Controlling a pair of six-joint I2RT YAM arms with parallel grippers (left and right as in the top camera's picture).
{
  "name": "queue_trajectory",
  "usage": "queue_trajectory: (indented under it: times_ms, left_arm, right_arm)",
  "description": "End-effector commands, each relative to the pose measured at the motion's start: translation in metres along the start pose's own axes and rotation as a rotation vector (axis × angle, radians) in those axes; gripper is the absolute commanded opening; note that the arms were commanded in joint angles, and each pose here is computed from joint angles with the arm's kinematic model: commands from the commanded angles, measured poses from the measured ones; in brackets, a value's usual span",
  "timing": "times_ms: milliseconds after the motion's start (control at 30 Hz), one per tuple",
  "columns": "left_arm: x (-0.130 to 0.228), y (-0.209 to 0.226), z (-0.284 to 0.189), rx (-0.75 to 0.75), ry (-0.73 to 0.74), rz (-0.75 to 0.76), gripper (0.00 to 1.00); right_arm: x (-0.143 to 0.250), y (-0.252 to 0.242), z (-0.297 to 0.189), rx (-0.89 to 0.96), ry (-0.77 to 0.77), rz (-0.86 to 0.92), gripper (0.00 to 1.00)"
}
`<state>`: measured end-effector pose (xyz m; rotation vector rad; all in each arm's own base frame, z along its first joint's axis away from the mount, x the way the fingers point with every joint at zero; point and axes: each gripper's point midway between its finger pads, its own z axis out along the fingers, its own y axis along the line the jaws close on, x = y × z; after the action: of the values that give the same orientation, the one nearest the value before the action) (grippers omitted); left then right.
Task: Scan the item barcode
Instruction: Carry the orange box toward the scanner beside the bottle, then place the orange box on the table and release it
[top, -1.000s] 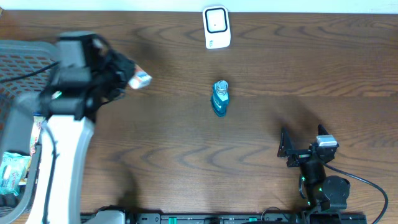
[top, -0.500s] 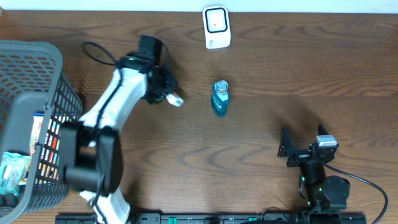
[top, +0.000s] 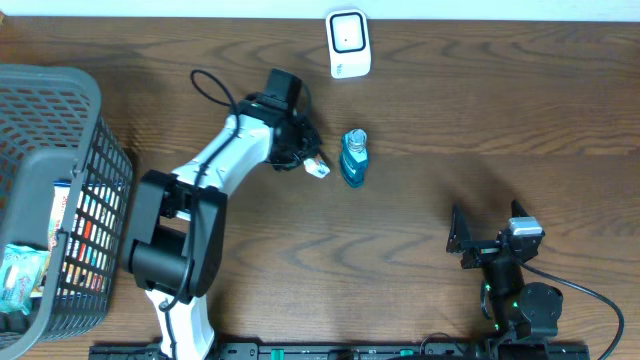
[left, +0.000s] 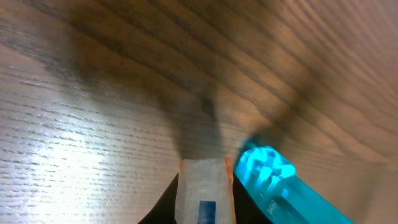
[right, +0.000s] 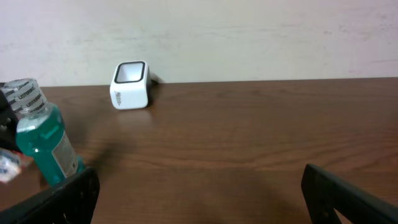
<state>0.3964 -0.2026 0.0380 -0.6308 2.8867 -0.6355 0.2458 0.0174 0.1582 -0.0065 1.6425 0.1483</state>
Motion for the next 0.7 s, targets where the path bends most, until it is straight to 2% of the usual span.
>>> queue_trajectory:
  times_ms: [0, 167, 300, 500, 667]
  left_arm:
    - [-0.006, 0.007, 0.003, -0.095, -0.096, 0.048, 0.08]
    - [0.008, -0.003, 0.007, -0.115, -0.108, 0.070, 0.08]
    - [0.004, 0.000, 0.007, -0.182, -0.190, 0.081, 0.28]
    - [0.004, 0.000, 0.007, -0.196, -0.207, 0.088, 0.32]
    - [0.004, 0.000, 0.007, -0.189, -0.213, 0.016, 0.34]
  right_arm:
    - [0.001, 0.000, 0.000, 0.001, 0.004, -0.013, 0.99]
    - [0.001, 0.000, 0.000, 0.001, 0.004, -0.013, 0.99]
    - [0.001, 0.000, 0.000, 0.001, 0.004, -0.013, 0.99]
    - [0.001, 0.000, 0.000, 0.001, 0.004, -0.013, 0.99]
    - [0.001, 0.000, 0.000, 0.001, 0.004, -0.013, 0.99]
